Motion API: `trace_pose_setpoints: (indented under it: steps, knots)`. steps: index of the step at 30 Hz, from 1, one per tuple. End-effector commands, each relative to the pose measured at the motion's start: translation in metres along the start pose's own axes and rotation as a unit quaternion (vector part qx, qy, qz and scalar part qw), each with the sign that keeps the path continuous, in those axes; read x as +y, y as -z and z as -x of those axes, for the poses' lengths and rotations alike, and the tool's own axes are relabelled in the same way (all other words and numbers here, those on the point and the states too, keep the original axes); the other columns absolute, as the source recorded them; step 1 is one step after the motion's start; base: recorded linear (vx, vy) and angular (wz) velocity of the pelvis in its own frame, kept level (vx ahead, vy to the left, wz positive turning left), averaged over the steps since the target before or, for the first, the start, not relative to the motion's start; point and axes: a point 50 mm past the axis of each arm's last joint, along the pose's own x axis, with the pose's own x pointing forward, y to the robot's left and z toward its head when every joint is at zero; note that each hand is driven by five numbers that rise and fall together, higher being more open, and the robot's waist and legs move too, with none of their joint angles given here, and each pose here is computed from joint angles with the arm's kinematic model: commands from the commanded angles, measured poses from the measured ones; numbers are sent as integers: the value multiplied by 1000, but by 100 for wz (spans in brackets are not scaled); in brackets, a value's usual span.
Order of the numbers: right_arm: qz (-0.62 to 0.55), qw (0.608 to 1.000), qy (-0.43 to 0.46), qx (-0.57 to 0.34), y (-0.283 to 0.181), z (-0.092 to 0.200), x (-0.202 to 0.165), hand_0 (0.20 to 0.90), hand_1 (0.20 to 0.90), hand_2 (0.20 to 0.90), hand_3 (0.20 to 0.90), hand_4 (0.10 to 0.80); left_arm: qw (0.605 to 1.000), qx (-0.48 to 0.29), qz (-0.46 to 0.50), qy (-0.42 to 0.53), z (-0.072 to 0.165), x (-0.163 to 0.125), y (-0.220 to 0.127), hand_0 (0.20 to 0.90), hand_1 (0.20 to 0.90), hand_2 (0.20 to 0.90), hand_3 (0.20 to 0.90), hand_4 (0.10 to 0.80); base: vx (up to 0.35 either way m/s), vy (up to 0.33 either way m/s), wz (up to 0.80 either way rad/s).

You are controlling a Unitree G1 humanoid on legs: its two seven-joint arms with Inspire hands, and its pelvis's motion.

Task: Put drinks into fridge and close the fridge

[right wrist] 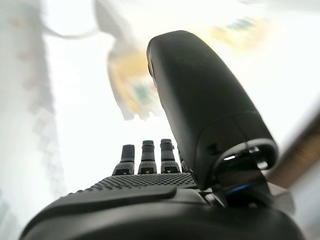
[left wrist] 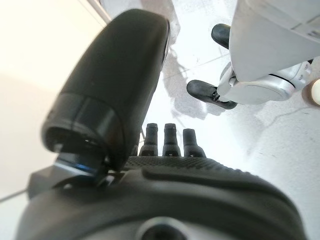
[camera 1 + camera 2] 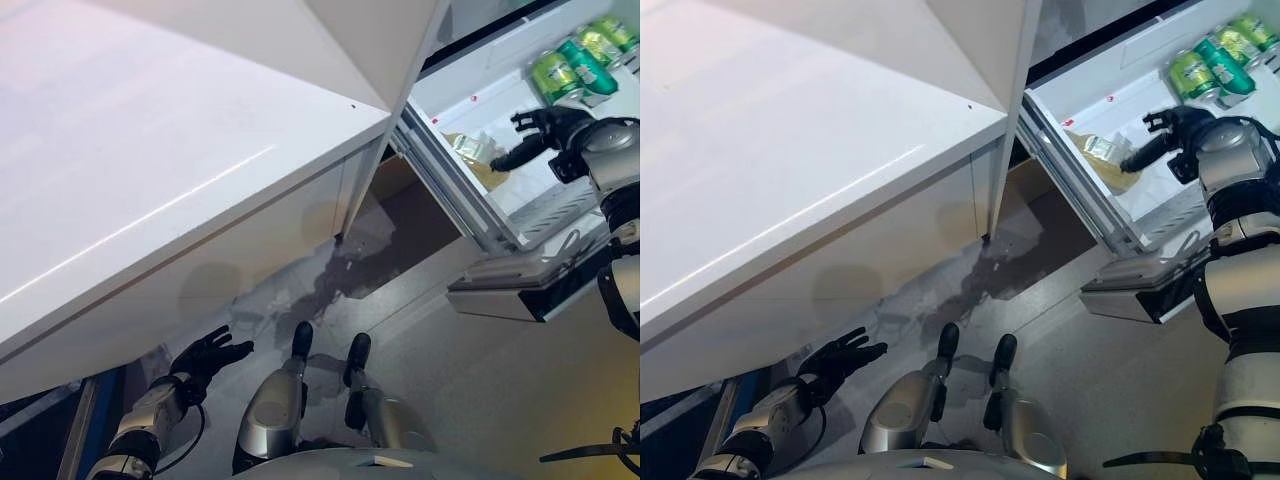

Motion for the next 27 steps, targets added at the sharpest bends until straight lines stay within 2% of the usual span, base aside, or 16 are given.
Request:
trace_pose_setpoints:
  steps: [1, 7, 14, 20, 27]
  knots:
    - [-19, 989, 107, -100, -25, 17, -29, 900, 900, 900, 900, 800, 998, 44, -44, -31, 13, 26, 26, 900, 900, 900, 900, 800, 47, 6, -18]
    - [-86, 956, 175, -219, -34, 41, -29, 900, 900, 900, 900, 800, 996, 69, -43, -25, 13, 19, 45, 900, 900, 900, 900, 800, 32, 29, -12]
    - [-153, 923, 223, -273, -8, 70, -18, 900, 900, 900, 900, 800, 995, 93, -30, -22, 14, 11, 65, 900, 900, 900, 900, 800, 19, 29, -13]
    - [-211, 915, 248, -240, 39, 82, 4, 900, 900, 900, 900, 800, 994, 109, -16, -24, 15, 7, 75, 900, 900, 900, 900, 800, -13, 16, -20]
    - [-286, 921, 238, -114, 128, 99, 65, 900, 900, 900, 900, 800, 990, 133, -3, -43, 20, 3, 92, 900, 900, 900, 900, 800, 37, -27, -17]
